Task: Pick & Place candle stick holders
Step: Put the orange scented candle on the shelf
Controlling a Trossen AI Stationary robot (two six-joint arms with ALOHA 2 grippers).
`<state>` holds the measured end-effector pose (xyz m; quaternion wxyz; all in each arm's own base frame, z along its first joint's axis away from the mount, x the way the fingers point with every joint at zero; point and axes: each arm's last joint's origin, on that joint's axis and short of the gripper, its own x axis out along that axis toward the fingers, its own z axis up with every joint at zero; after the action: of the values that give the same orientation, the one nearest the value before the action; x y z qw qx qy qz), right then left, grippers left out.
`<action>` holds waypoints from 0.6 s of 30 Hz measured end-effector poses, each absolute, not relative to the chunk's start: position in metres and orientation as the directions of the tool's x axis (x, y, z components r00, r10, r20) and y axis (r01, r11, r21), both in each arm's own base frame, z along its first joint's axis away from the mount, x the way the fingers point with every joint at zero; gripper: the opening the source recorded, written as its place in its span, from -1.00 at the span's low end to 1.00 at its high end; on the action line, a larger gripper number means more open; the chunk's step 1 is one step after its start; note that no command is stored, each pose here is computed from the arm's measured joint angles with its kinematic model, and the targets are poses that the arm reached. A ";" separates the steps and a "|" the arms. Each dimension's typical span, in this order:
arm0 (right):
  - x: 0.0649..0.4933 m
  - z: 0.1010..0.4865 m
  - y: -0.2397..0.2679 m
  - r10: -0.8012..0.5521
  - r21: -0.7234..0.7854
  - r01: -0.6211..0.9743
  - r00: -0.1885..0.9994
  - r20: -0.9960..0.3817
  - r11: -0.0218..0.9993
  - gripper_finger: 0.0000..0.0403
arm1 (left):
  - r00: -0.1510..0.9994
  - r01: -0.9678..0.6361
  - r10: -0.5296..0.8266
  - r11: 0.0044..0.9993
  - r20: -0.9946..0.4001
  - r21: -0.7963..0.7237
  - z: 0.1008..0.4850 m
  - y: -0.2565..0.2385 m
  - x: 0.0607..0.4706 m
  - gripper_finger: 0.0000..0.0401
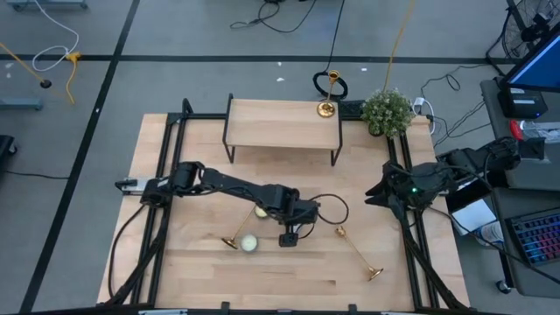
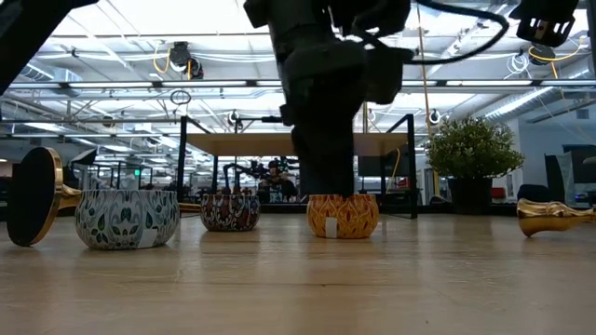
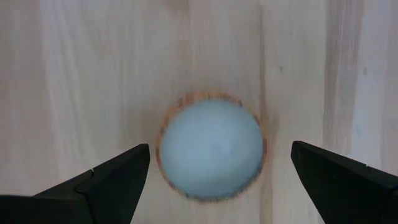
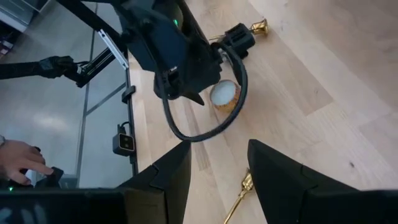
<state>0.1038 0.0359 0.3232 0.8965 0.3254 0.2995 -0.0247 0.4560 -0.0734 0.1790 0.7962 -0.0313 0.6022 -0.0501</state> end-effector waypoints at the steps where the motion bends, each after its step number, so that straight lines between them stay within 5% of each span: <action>1: 0.104 0.323 0.036 0.150 0.569 0.239 0.820 -0.552 0.787 -0.22 | 0.273 0.041 -0.111 0.994 -0.955 -0.104 0.179 -0.074 0.456 0.98; 18: 0.104 0.323 0.035 0.125 0.561 0.254 0.826 -0.550 0.788 -0.22 | 0.284 0.054 -0.147 0.989 -0.948 -0.137 0.174 -0.075 0.460 0.98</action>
<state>0.1040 0.0352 0.3234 0.8989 0.3238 0.2930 -0.0359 0.4599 -0.0747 0.1744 0.8002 -0.0390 0.5952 -0.0629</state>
